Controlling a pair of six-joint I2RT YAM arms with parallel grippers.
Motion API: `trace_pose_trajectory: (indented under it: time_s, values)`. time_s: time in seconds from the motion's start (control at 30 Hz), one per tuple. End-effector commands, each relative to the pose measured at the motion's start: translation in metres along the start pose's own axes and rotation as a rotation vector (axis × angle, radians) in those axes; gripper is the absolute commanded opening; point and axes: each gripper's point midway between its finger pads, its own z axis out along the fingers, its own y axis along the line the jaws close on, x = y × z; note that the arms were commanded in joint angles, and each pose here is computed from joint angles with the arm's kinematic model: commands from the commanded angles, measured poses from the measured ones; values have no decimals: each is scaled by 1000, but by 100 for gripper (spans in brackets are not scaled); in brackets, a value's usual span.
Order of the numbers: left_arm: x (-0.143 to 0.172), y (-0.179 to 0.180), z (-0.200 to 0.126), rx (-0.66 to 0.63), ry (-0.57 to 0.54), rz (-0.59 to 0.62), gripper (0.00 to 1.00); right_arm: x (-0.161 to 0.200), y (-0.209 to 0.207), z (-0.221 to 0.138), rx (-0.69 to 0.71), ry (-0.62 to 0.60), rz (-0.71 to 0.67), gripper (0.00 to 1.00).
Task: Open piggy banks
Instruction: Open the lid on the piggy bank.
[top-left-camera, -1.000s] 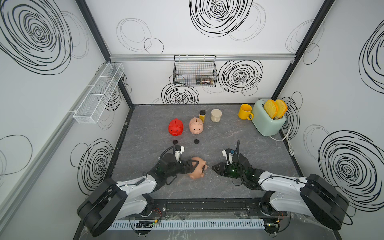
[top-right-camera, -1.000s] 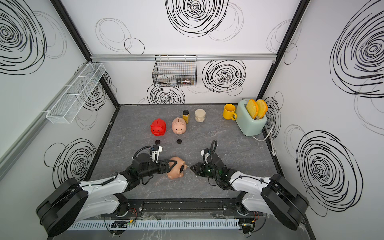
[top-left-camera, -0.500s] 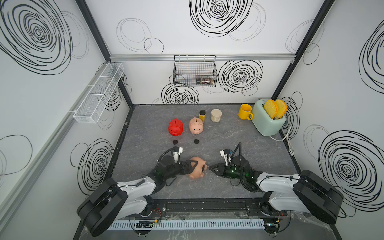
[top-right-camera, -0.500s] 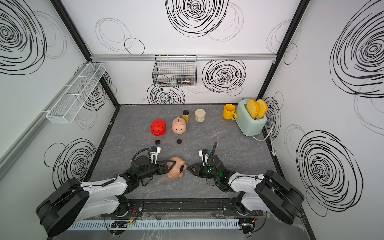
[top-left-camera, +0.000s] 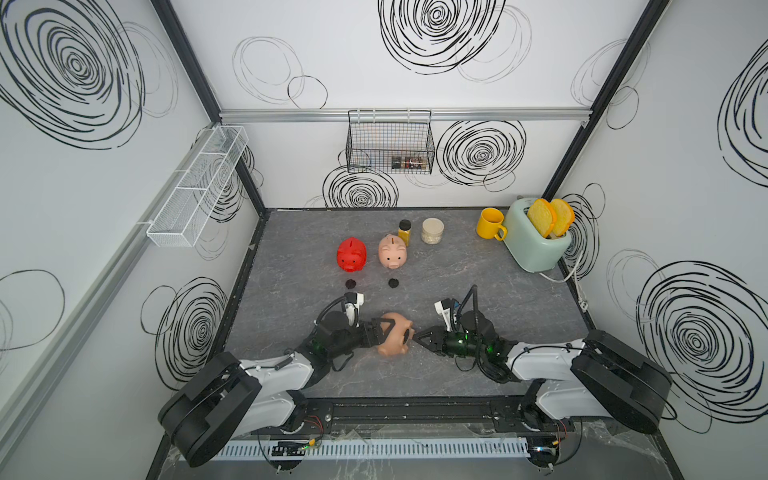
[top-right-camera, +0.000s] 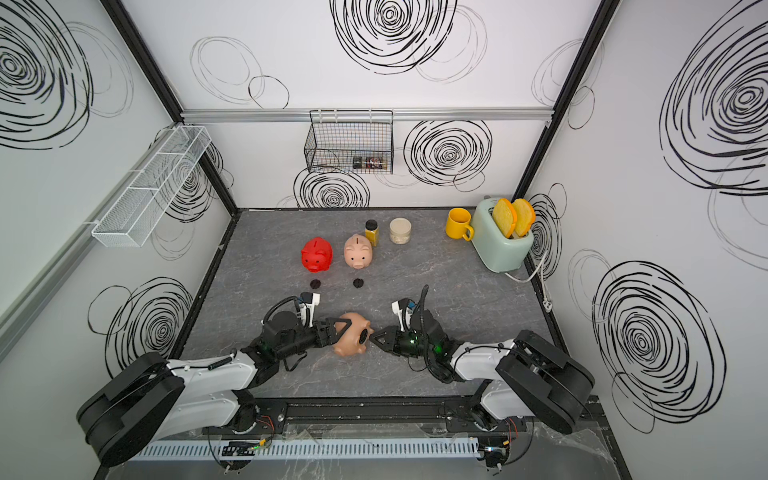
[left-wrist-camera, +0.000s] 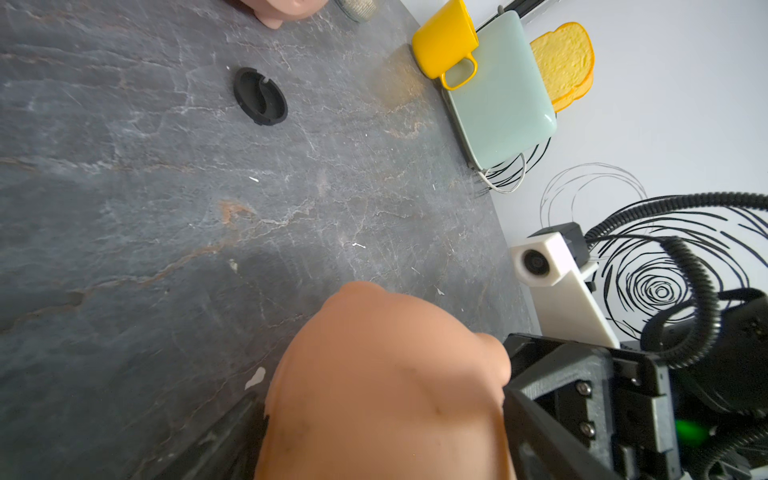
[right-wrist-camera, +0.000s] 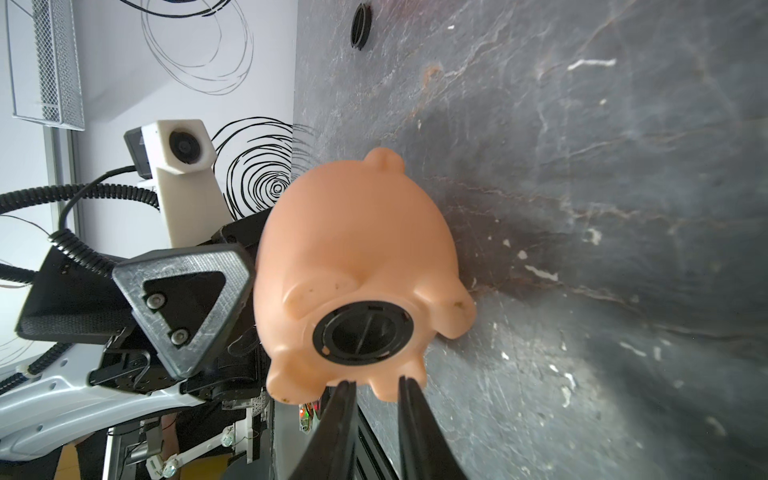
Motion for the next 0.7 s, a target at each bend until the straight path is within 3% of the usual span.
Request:
trace_pose_trajectory:
  time_s: [0.0,0.67]
  values:
    - [24,32,-3,-111,67,-37,92,-6,20,7,-53,-14,-3,24]
    - [25,32,-4,-110,68,-38,91,-4,26,21,-86,11,8,23]
